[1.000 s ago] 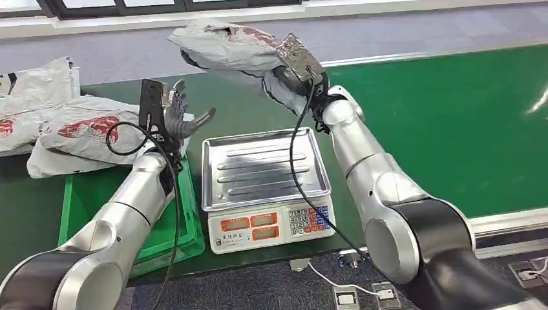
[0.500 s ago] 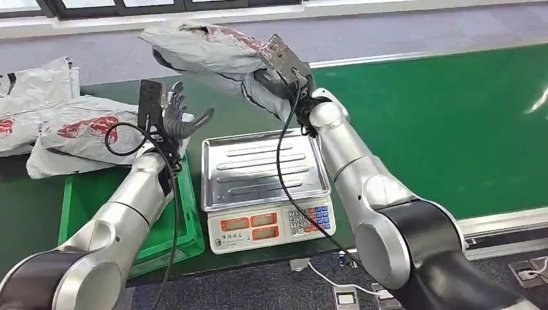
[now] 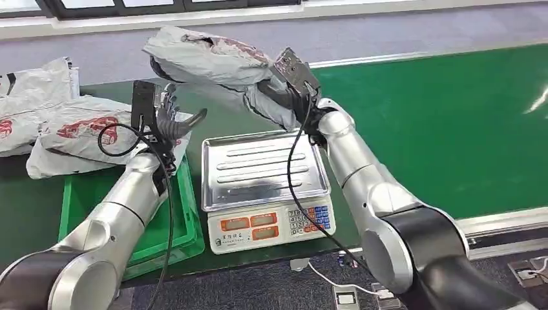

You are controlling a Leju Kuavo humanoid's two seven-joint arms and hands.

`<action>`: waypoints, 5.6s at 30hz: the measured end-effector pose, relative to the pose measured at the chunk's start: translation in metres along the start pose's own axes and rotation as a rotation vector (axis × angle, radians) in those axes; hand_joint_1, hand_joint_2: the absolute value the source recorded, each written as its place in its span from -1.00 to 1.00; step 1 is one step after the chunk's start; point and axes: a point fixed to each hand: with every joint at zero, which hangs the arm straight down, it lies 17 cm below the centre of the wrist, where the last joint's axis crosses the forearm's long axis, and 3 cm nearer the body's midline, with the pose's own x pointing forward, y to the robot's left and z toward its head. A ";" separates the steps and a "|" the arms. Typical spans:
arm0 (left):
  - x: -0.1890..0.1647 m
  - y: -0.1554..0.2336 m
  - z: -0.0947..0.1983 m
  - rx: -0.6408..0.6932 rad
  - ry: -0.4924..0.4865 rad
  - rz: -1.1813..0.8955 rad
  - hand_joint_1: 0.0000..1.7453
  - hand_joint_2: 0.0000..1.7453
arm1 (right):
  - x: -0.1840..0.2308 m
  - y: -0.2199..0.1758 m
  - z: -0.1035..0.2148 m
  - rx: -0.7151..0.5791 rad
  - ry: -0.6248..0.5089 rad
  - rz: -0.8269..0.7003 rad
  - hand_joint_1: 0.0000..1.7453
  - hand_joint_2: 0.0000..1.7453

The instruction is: Moved the parcel from conveyor to table for the left to box.

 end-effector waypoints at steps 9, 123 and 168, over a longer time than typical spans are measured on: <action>-0.003 0.001 0.001 -0.002 0.004 0.000 -1.00 1.00 | -0.014 -0.004 0.008 -0.012 0.029 0.002 1.00 1.00; 0.010 -0.077 0.001 -0.555 -0.053 -1.462 -1.00 1.00 | -0.183 -0.202 0.191 -0.453 0.463 0.304 -1.00 1.00; -0.063 -0.136 0.064 -0.754 -0.257 -1.260 1.00 1.00 | -0.210 -0.146 0.195 -0.332 0.515 0.252 -1.00 1.00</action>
